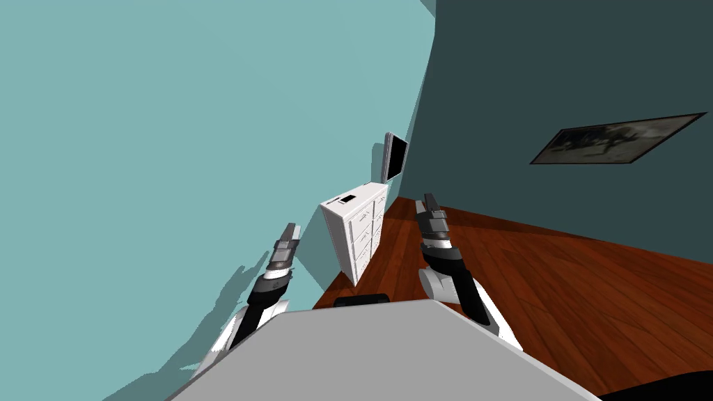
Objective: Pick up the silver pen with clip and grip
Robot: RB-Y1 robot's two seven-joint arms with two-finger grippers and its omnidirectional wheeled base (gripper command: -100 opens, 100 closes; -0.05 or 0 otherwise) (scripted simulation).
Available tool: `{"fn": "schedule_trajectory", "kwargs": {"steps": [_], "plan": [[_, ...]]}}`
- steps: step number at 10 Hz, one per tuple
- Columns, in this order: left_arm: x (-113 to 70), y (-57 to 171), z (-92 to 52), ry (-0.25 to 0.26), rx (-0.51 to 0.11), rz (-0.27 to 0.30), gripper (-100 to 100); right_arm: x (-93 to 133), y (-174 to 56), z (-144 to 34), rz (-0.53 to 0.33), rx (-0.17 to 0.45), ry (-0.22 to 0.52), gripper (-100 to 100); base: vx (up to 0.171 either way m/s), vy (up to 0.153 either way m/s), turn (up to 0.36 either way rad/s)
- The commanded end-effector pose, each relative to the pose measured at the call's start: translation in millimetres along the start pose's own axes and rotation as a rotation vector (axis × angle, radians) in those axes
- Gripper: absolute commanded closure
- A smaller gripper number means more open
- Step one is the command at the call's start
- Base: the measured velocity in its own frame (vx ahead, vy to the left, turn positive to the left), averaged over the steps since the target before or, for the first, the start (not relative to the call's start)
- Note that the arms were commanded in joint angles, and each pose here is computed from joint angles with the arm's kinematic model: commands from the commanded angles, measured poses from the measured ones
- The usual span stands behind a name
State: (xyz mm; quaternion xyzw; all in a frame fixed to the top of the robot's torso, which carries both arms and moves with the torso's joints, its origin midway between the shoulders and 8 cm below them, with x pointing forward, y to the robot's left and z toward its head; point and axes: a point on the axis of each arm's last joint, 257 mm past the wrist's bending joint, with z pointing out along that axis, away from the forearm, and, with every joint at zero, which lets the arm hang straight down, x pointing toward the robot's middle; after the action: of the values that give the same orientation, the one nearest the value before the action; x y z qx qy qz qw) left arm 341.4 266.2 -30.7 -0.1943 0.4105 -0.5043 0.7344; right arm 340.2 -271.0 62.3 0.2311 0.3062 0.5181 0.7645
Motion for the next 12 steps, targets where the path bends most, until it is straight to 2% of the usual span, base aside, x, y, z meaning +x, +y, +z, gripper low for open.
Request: {"fn": "schedule_trajectory", "kwargs": {"steps": [1,2,3,4,5,6,7,8,9,10,11,12], "plan": [[0.9,3.8,-2.4,0.038,0.005,0.06,-100,0.0,0.0,0.0,0.0,0.0,0.0,0,-0.057,-0.037,0.006],[-0.3,11.4,-8.3,0.076,0.005,0.144,-100,0.0,0.0,0.0,0.0,0.0,0.0,0,-0.055,-0.038,0.001],[0.5,11.2,-8.3,0.087,0.008,0.151,-100,0.0,0.0,0.0,0.0,0.0,0.0,0,-0.053,-0.03,0.004],[-1.5,19.2,-14.7,0.128,0.011,0.241,-100,0.0,0.0,0.0,0.0,0.0,0.0,0,-0.067,-0.035,0.001],[-0.7,19.0,-14.6,0.141,0.015,0.249,-100,0.0,0.0,0.0,0.0,0.0,0.0,0,-0.055,-0.035,0.003],[-3.6,27.4,-21.4,0.182,0.02,0.339,-100,0.0,0.0,0.0,0.0,0.0,0.0,0,-0.059,-0.039,0.001],[-2.7,27.2,-21.3,0.197,0.026,0.355,-100,0.0,0.0,0.0,0.0,0.0,0.0,0,-0.049,-0.043,0.001],[-6.6,35.9,-28.3,0.241,0.033,0.441,-100,0.0,0.0,0.0,0.0,0.0,0.0,0,-0.059,-0.05,-0.001],[-5.7,35.7,-28.1,0.257,0.042,0.466,-100,0.0,0.0,0.0,0.0,0.0,0.0,0,-0.051,-0.038,0.003],[-10.5,44.6,-35.4,0.3,0.051,0.549,-100,0.0,0.0,0.0,0.0,0.0,0.0,0,-0.061,-0.037,-0.005],[-9.7,44.3,-35.0,0.32,0.064,0.582,-100,0.0,0.0,0.0,0.0,0.0,0.0,0,-0.052,-0.033,0.001],[-15.4,53.3,-42.4,0.365,0.074,0.659,-100,0.0,0.0,0.0,0.0,0.0,0.0,0,-0.053,-0.048,-0.006]]}}
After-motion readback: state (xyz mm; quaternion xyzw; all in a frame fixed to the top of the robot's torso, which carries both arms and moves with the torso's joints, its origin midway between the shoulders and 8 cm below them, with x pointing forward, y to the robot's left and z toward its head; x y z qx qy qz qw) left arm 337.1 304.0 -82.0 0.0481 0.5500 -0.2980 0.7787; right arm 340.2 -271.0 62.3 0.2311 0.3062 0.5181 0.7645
